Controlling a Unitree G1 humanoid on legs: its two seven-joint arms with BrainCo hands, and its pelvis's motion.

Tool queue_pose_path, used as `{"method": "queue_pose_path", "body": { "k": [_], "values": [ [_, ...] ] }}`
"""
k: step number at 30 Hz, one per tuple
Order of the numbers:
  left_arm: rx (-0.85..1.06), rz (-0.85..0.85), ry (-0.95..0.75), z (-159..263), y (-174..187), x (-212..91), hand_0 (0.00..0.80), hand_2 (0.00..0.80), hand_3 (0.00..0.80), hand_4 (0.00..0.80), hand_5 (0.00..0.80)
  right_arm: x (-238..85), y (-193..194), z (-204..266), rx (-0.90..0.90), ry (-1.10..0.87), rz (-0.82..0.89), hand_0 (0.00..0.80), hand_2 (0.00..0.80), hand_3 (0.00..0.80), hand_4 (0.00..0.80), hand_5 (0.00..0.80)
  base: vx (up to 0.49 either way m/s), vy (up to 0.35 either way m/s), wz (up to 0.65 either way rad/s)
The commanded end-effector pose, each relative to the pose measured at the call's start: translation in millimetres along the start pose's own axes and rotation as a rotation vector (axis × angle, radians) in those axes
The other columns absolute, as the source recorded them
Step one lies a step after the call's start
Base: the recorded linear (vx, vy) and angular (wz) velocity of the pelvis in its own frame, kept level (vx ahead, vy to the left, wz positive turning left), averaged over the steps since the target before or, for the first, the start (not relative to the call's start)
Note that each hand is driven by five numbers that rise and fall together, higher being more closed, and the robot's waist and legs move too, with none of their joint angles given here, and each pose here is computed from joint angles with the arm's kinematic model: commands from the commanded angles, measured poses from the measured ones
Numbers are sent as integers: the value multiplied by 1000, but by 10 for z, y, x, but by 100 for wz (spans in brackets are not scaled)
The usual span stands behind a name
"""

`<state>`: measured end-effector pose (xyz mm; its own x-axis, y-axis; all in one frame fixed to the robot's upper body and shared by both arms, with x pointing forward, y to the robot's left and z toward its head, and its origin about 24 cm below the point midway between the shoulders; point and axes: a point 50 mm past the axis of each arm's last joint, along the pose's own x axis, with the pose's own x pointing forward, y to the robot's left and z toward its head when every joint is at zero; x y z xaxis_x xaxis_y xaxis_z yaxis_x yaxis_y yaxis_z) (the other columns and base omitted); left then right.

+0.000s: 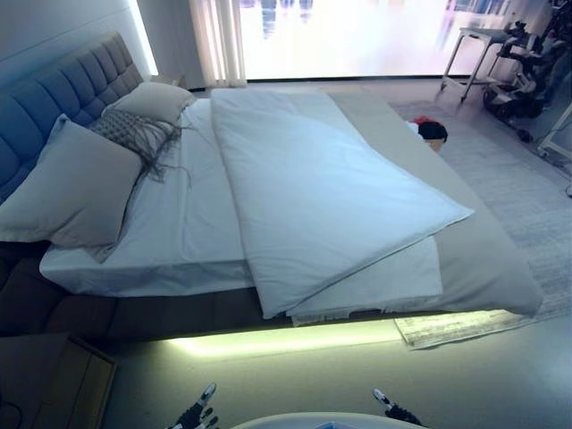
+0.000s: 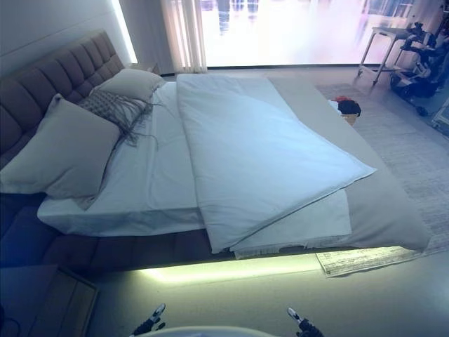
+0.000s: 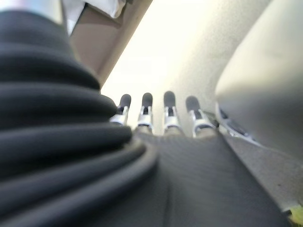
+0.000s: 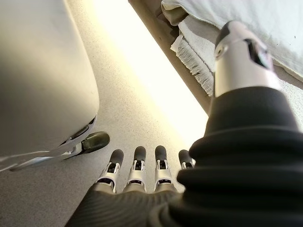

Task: Make the bed neatly

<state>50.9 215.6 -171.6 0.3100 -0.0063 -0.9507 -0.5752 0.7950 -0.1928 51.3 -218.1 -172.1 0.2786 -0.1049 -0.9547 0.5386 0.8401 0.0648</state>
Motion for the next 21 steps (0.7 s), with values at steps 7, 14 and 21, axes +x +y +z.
{"method": "queue_pose_path", "body": {
  "k": [7,14,21],
  "values": [
    [3,5,17,59,-146,52,0,0,0,0,0,45,124,227,59,-22,-2,0,0,0,0,0,48,-65,-2],
    [-32,13,-20,133,-151,56,0,0,0,0,0,47,120,280,85,-28,-6,0,0,0,0,0,60,-121,-14],
    [-71,-8,-90,281,-189,61,0,0,0,0,0,33,14,364,44,-51,-41,0,0,0,0,0,45,-143,-43]
  ]
}}
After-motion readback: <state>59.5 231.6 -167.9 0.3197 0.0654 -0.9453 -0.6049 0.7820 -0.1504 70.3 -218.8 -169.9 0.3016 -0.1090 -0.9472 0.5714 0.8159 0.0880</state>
